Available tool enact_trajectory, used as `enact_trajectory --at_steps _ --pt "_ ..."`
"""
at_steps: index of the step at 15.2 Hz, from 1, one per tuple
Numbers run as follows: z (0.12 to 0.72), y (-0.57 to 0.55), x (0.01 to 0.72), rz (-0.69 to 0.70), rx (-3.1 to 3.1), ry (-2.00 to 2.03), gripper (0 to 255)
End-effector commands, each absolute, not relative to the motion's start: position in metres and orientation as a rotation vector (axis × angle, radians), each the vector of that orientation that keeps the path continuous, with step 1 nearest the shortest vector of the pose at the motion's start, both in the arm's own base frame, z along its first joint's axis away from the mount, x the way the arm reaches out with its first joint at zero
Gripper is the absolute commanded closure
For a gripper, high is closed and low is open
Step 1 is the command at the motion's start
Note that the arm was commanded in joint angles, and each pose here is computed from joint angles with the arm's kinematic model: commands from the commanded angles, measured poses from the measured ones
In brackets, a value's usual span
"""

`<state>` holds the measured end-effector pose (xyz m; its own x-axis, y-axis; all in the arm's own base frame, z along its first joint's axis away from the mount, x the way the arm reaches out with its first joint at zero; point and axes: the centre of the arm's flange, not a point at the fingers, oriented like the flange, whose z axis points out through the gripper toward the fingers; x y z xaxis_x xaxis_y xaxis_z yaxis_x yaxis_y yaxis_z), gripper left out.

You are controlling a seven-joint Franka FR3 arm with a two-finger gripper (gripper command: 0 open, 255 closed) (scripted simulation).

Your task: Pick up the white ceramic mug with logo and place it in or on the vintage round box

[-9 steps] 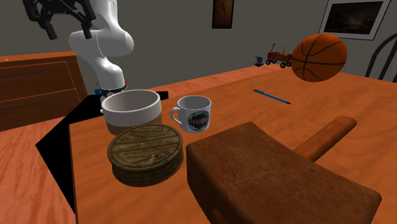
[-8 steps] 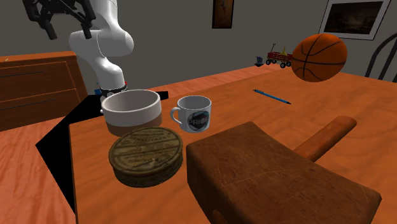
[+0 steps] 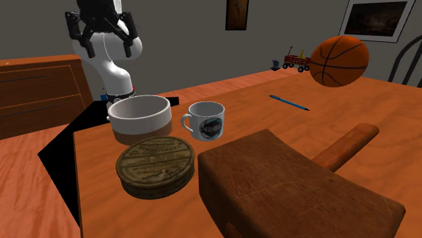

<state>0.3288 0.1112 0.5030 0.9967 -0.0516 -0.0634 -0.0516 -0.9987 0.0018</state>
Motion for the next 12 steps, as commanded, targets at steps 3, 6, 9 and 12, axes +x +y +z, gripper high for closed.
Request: enact_trajectory --at_steps 3,6,9,12 --pt "0.485 0.160 0.338 -0.071 3.134 -0.065 0" --pt "0.470 0.196 0.344 -0.050 3.129 -0.053 0" --pt "0.454 0.233 0.351 -0.030 3.124 -0.040 0" --pt "0.439 0.269 0.357 -0.010 3.118 -0.028 0"
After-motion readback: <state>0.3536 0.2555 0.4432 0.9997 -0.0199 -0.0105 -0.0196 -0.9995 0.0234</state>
